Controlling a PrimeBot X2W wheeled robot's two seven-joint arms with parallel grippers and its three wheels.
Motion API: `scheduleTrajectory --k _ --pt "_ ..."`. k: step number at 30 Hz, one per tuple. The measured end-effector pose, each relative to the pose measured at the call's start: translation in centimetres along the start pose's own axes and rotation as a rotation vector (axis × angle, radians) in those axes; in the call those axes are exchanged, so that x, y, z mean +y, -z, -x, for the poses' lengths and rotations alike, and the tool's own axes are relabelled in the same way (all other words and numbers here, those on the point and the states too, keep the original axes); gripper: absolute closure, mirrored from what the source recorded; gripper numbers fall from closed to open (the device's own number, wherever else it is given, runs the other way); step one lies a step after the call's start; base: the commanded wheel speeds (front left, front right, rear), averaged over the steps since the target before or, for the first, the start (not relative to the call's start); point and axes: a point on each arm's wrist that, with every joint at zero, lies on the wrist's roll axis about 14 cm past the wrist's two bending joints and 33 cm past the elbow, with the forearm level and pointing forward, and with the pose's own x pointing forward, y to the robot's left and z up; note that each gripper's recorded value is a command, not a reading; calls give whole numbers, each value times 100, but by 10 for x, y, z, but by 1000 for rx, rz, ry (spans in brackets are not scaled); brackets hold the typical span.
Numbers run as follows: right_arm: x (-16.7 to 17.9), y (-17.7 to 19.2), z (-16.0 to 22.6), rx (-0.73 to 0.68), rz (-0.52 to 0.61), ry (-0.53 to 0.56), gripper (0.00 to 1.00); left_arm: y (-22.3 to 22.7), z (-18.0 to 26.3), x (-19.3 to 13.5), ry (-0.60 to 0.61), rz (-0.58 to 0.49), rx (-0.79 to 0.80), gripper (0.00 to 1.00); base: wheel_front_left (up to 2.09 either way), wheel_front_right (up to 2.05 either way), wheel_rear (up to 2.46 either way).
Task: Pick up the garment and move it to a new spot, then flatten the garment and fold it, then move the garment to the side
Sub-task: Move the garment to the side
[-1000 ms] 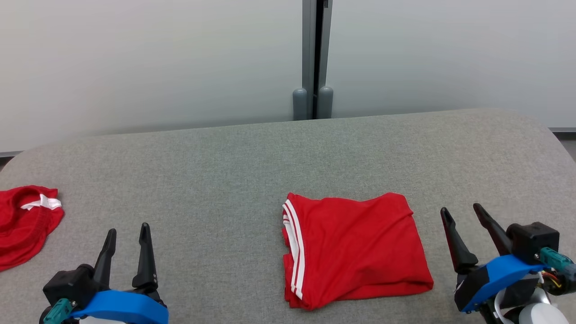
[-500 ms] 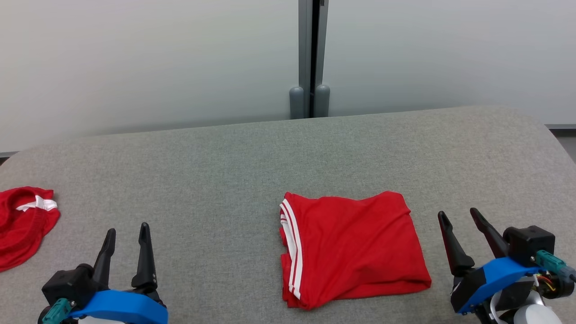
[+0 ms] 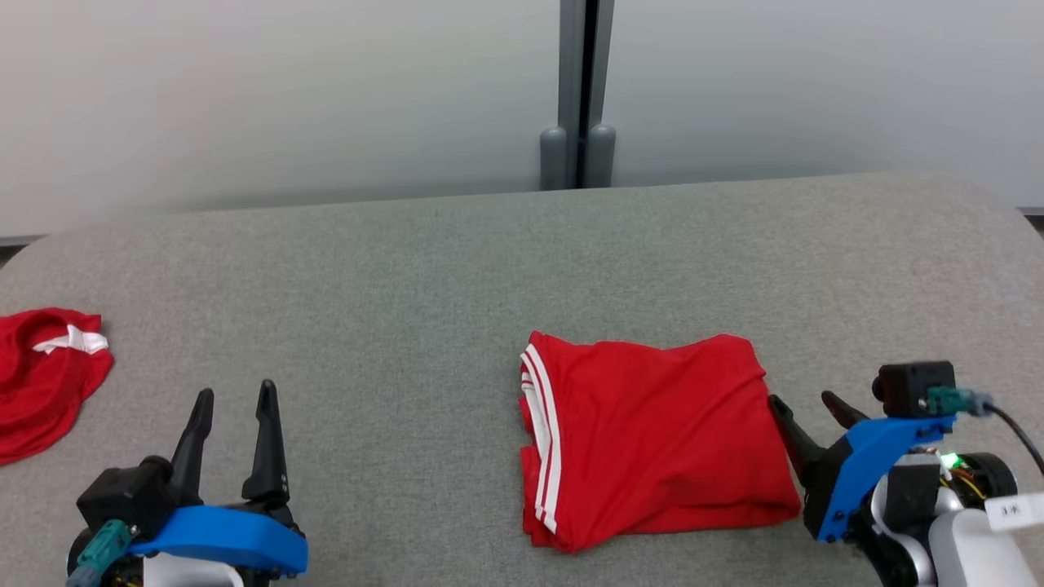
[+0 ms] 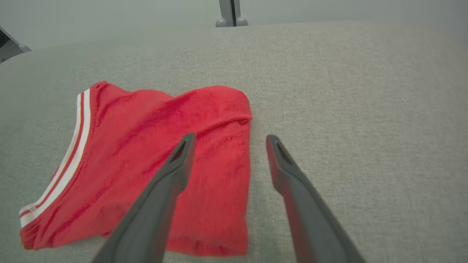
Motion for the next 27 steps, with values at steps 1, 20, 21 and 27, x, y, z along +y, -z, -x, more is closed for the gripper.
scheduleTrajectory --k 1,20,21,27 --pt "-3 3 -3 36 -1 10 0 -1 -2 1 0 -2 -1 0 0 0 0" --pt "0 78 -53 445 -73 23 0 12 -16 12 -23 -8 36 0 0 0 0" --pt "1 80 -52 456 -71 19 55 13 -17 11 -20 -7 37 0 0 0 0" --pt "13 79 -52 457 7 -23 100 14 -23 3 11 -5 37 0 0 0 0"
